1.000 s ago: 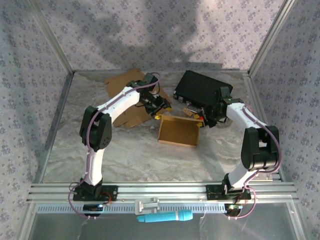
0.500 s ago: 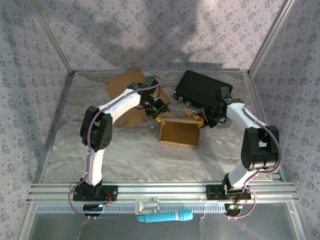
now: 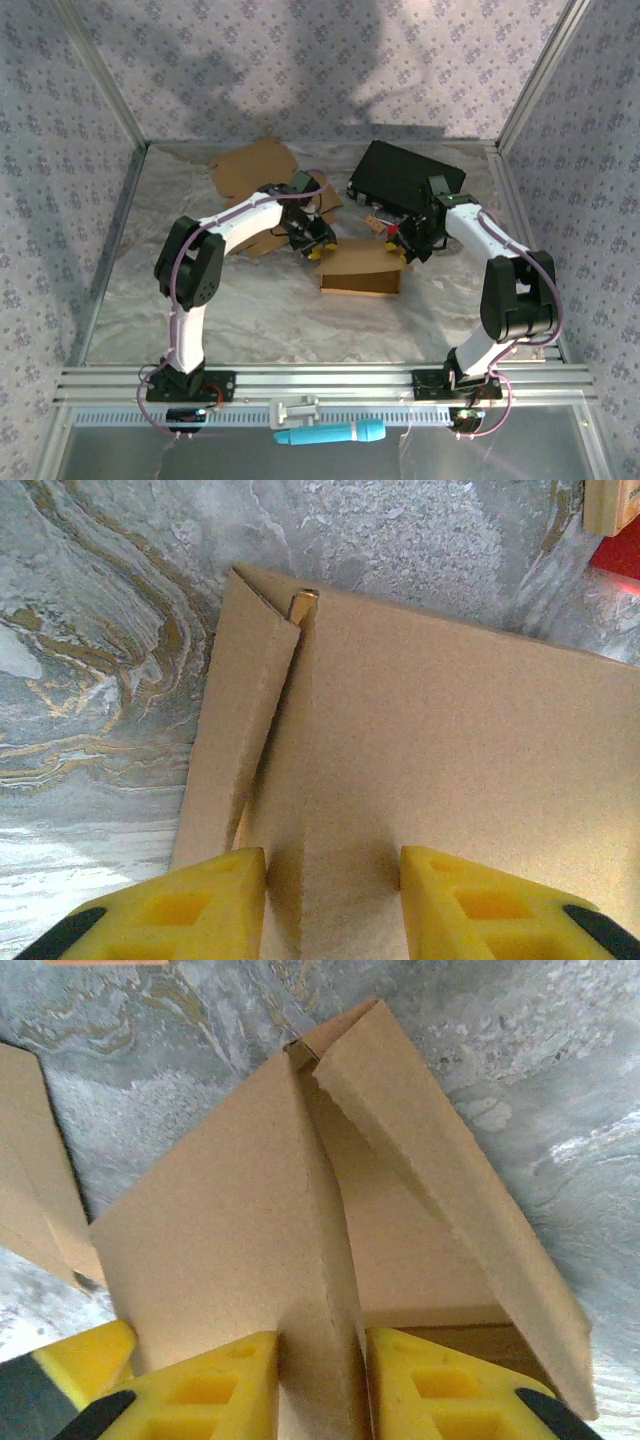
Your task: Fold the paper box
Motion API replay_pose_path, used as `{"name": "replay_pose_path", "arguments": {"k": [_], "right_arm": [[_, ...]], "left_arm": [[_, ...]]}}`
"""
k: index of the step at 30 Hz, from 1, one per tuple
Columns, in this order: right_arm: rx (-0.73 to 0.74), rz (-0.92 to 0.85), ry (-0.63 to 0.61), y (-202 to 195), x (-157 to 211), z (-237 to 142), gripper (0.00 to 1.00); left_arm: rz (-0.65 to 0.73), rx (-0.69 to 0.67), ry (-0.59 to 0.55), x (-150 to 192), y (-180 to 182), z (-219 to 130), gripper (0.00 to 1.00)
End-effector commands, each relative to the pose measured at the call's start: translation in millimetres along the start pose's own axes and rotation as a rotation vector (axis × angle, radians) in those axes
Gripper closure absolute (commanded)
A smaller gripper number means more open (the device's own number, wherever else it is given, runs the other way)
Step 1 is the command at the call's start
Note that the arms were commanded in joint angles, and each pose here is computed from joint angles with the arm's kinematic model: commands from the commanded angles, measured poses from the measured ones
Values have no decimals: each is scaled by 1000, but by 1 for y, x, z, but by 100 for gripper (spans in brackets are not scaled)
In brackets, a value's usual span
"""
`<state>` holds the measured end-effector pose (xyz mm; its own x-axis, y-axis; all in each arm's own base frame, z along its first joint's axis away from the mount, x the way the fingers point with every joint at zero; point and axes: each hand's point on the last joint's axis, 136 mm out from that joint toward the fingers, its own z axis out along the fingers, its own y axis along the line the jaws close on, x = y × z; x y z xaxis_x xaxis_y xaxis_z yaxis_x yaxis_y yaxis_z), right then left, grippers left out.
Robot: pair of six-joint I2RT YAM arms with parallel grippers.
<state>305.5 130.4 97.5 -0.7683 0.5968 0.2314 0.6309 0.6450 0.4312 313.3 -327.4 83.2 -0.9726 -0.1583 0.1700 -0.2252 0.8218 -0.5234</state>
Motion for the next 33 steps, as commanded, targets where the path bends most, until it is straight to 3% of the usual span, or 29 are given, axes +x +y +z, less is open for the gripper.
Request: {"name": "replay_pose_path", "arguments": {"k": [1,23,33], "right_arm": [[103,-46,-12,-14,3,-3,72],[257,-195,-45,-39,10,-16,66],[242,-264,-25,-41,14,12,60]], "left_arm": [[32,-31,-31,2,5,-1,62],[51,-116,-48,7,29,6,65],[59,-102,-38,9,22,3,63]]}}
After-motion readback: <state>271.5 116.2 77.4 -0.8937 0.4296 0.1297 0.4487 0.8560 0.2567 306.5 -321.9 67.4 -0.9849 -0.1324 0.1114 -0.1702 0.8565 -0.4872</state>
